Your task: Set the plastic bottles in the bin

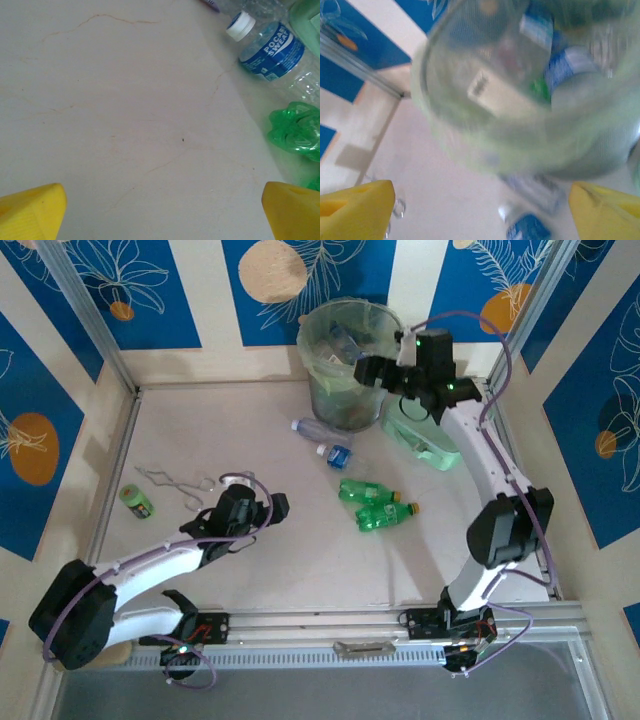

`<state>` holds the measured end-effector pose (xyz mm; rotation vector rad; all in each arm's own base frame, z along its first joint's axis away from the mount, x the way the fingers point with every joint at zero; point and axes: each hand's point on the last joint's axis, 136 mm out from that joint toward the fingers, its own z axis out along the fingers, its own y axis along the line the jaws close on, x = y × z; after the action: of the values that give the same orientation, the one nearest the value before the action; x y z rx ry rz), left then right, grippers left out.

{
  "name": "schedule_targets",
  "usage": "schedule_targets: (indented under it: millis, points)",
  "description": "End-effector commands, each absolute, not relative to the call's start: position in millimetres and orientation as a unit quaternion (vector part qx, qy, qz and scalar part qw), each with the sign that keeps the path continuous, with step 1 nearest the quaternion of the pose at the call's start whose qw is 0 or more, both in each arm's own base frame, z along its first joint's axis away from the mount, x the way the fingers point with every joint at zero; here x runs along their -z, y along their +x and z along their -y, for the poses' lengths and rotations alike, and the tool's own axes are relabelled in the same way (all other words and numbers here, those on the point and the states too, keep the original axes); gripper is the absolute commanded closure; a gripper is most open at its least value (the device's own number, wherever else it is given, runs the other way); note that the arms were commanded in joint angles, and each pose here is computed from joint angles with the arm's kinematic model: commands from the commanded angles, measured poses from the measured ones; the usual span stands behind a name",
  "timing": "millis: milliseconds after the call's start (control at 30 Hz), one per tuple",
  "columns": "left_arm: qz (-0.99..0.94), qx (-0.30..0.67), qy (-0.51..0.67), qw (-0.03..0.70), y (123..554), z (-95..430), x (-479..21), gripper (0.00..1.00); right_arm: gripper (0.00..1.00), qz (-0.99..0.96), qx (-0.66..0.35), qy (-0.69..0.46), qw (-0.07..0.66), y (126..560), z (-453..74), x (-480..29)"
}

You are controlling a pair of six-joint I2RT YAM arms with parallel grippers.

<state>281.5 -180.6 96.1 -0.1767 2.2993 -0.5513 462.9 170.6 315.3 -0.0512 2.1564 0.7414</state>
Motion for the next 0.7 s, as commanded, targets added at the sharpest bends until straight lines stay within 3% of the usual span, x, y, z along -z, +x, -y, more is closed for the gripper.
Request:
schedule_targets:
  millis: [0,300,367,667]
  points:
    - [-0.887,0.234,-0.074,0.391,299.0,190.8,-111.2,0.0,0.09,-0.876,-0.28,-0.015,0.393,431.4,-164.8,-287.2]
    - [-0.892,0.256,-0.061,0.368,310.1,212.8,-106.0,0.0,0.07,-0.929,-0.308,0.054,0.199,334.1,-176.1,-168.3]
    - [-0.891,0.256,-0.063,0.369,312.2,213.5,-107.3,0.0,0.04,-0.944,-0.275,0.085,0.162,315.0,-172.4,-146.8]
    - [-0.892,0.253,-0.067,0.369,314.4,211.9,-106.1,0.0,0.0,-0.95,-0.184,0.221,0.117,265.2,-137.5,-115.9]
